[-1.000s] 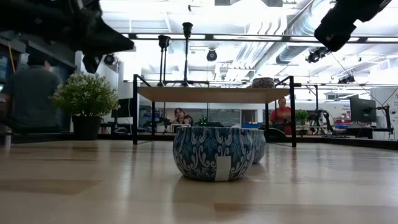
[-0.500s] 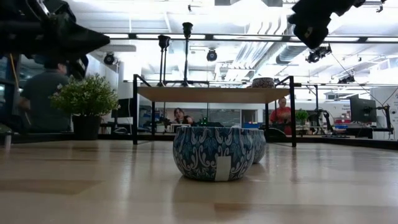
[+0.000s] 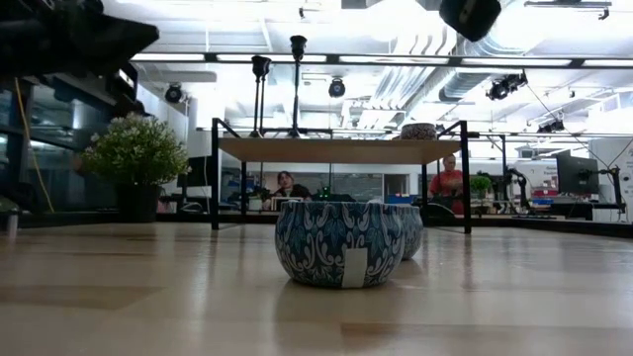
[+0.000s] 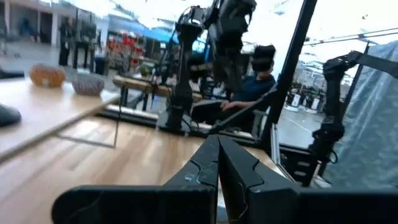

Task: Pick & Place candle stick holders
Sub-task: Put the light blue scented candle on the shelf

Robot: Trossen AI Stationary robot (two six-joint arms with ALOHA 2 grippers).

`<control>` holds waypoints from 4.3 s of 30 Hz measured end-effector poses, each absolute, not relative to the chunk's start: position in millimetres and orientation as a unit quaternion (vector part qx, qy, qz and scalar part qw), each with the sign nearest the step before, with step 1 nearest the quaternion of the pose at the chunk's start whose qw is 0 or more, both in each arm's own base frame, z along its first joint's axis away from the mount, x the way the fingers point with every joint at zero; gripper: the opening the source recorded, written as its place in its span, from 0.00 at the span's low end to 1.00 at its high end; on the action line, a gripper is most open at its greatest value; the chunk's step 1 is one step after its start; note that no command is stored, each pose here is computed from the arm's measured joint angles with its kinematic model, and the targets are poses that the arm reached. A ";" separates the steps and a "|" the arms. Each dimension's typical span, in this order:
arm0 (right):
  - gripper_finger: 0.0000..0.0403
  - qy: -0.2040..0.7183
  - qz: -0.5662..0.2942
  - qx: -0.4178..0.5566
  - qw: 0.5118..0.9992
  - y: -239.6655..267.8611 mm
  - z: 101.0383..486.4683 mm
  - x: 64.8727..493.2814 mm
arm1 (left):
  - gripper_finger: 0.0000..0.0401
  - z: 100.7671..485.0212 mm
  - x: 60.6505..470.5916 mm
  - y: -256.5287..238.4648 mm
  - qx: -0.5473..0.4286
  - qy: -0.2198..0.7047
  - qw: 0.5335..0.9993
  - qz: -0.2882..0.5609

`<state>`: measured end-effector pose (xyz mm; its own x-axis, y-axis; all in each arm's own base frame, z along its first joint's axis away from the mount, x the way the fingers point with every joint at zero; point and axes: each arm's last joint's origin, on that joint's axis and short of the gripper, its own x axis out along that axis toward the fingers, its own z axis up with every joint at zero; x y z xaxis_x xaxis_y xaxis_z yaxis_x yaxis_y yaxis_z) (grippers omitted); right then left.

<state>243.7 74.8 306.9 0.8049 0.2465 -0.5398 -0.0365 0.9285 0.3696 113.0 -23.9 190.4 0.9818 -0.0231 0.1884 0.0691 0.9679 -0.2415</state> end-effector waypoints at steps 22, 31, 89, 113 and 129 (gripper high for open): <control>0.00 0.589 0.027 0.145 0.795 125.3 298.1 312.4 | 0.00 195.6 105.1 -18.3 -0.081 -0.125 0.988 0.040; 0.00 0.597 0.018 0.113 0.794 129.8 290.4 327.0 | 0.00 195.4 105.1 -18.3 -0.081 -0.124 0.988 0.040; 0.00 0.501 -0.077 0.253 0.824 52.7 287.9 373.1 | 0.00 166.2 108.1 -19.2 -0.034 0.023 0.998 0.046; 0.00 0.445 -0.336 0.406 0.724 74.4 293.0 343.9 | 0.00 161.5 107.7 -19.1 -0.026 0.046 0.997 0.047; 0.09 0.475 -0.367 0.473 0.645 93.2 264.9 353.7 | 0.00 161.5 107.7 -19.1 -0.026 0.046 0.997 0.047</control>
